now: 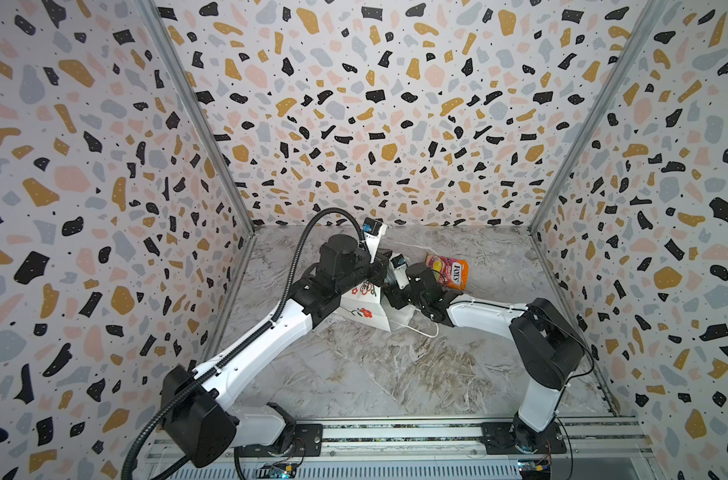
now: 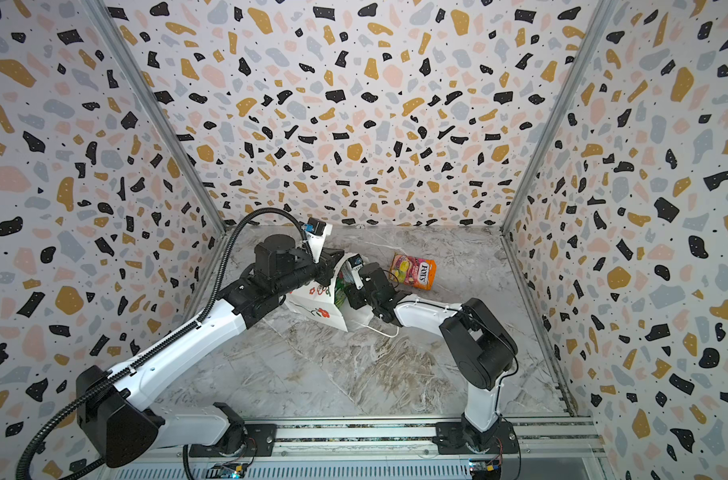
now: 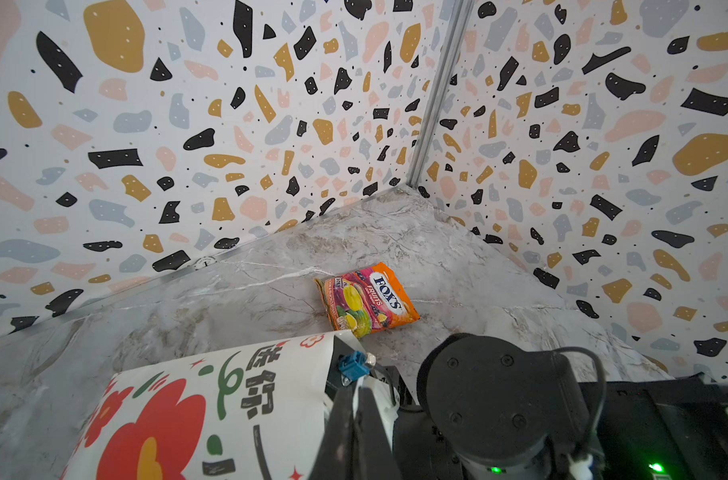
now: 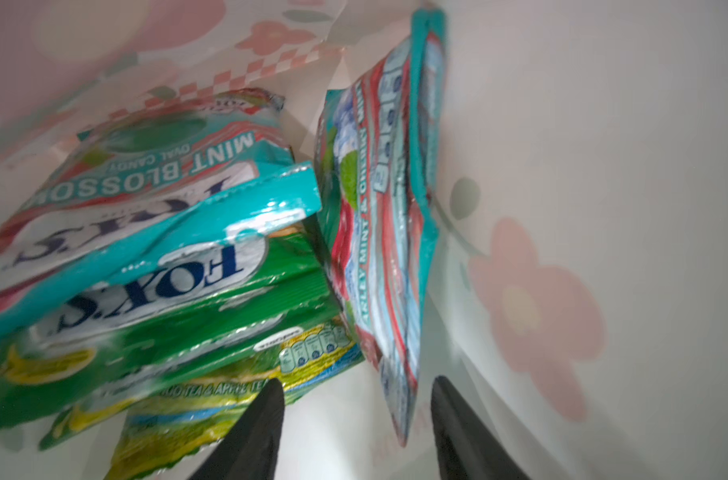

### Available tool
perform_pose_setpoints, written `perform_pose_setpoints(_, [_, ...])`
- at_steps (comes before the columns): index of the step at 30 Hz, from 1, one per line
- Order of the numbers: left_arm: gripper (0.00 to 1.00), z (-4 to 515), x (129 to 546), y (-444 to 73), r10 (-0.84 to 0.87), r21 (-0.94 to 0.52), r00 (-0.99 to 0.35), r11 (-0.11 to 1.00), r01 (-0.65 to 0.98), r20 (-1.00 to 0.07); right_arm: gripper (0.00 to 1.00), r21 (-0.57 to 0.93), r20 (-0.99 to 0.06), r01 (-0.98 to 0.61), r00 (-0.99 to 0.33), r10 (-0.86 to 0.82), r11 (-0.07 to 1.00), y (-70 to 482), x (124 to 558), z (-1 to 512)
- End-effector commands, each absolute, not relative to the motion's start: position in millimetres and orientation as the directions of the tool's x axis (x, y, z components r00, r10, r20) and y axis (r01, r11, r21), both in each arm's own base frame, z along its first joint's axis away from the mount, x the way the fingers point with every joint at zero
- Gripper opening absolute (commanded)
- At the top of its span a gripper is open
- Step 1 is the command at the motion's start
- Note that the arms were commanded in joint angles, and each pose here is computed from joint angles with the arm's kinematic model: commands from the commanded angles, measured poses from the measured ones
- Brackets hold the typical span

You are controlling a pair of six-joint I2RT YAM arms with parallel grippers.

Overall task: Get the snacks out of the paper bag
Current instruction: 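Position the right gripper fingers around the teal Mint Blossom packet edge, then grasp the teal Mint Blossom packet with the right gripper and lift it out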

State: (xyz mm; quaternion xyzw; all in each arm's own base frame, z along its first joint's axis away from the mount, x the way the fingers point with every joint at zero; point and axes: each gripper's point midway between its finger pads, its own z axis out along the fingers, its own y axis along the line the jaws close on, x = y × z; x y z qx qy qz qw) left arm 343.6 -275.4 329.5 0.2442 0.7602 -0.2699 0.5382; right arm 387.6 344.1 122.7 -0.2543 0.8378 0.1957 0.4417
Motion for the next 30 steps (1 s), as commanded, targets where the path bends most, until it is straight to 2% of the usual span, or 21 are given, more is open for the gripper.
perform_pose_setpoints(1, [0.0, 364.0, 336.1, -276.7, 0.044, -0.126, -0.218, 0.697, 0.706, -0.975, 0.61, 0.096, -0.868, -0.58, -0.447, -0.217, 0.809, 350.9, 403.1, 135.1])
perform_pose_setpoints(9, [0.0, 365.3, 331.5, -279.6, 0.051, -0.121, -0.209, 0.674, 0.728, -0.977, 0.61, 0.119, -0.885, -0.608, -0.423, -0.194, 0.785, 365.4, 421.7, 131.0])
perform_pose_setpoints(11, [0.0, 366.0, 331.6, -279.1, 0.049, -0.12, -0.207, 0.676, 0.727, -0.977, 0.51, 0.133, -0.878, -0.609, -0.439, -0.193, 0.782, 365.5, 426.0, 126.3])
perform_pose_setpoints(15, [0.0, 365.4, 334.7, -274.9, 0.049, -0.113, -0.206, 0.7, 0.705, -0.977, 0.15, 0.152, -0.878, -0.63, -0.44, -0.189, 0.762, 366.4, 422.7, 131.1])
perform_pose_setpoints(18, [0.0, 362.7, 341.9, -267.7, 0.05, -0.105, -0.211, 0.741, 0.663, -0.976, 0.0, 0.156, -0.877, -0.646, -0.439, -0.197, 0.747, 364.6, 414.7, 136.3])
perform_pose_setpoints(30, [0.0, 351.5, 365.9, -240.6, 0.036, -0.087, -0.236, 0.866, 0.492, -0.971, 0.0, 0.186, -0.869, -0.691, -0.447, -0.21, 0.698, 336.5, 361.0, 166.2])
